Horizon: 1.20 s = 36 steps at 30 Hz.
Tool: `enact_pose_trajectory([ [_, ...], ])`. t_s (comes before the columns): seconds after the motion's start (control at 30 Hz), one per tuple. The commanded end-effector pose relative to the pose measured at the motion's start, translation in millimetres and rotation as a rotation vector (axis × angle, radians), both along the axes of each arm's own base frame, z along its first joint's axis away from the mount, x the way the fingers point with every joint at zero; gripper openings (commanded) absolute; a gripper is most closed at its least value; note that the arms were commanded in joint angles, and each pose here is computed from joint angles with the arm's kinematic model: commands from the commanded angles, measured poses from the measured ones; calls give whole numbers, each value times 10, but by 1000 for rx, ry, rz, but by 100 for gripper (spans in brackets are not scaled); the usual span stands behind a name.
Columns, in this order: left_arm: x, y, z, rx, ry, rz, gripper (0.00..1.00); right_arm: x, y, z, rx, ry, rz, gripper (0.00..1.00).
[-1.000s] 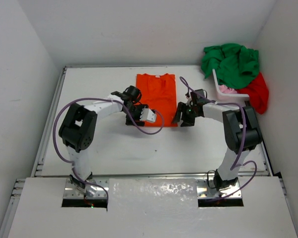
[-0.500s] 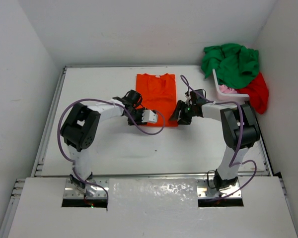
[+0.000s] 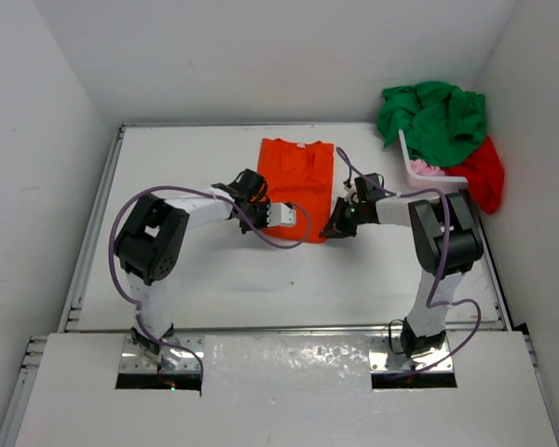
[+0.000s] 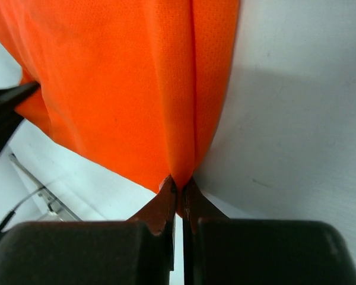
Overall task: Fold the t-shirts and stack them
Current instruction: Grab one side of the 2/3 rectangular tshirt with both arms, then fold the long partially folded tshirt into a neat square
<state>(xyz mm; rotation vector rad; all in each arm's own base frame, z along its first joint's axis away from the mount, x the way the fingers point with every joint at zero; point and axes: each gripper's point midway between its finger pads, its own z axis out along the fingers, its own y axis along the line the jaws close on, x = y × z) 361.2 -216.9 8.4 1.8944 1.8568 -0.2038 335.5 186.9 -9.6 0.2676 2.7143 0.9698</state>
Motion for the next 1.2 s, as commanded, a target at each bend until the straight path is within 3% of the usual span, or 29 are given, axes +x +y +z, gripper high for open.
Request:
enact_pose_trajectory([
  [0.0, -91, 77, 137, 17, -10, 32, 0, -248, -93, -46, -59, 28, 56, 0],
  [0.2, -488, 270, 288, 54, 16, 35, 0, -682, -136, 151, -40, 4, 155, 0],
  [0.47, -1475, 357, 397, 104, 132, 2, 0, -1465, -122, 393, -72, -40, 254, 0],
  [0.6, -1919, 400, 596, 89, 187, -10, 0, -1859, -94, 586, -58, -67, 287, 0],
  [0.73, -2122, 414, 904, 39, 237, -29, 0, -2047, -126, 811, -43, -90, 281, 0],
  [0.93, -1961, 168, 1330, -153, 289, 30, 0, -1858, -84, 1176, -55, -131, 271, 0],
  [1.07, -1427, 48, 1616, -289, 312, 141, 0, -1390, -32, 1373, -25, -174, 229, 0],
  [1.17, -983, 33, 1672, -296, 286, 228, 0, -861, -211, 1413, -37, -199, 137, 0],
])
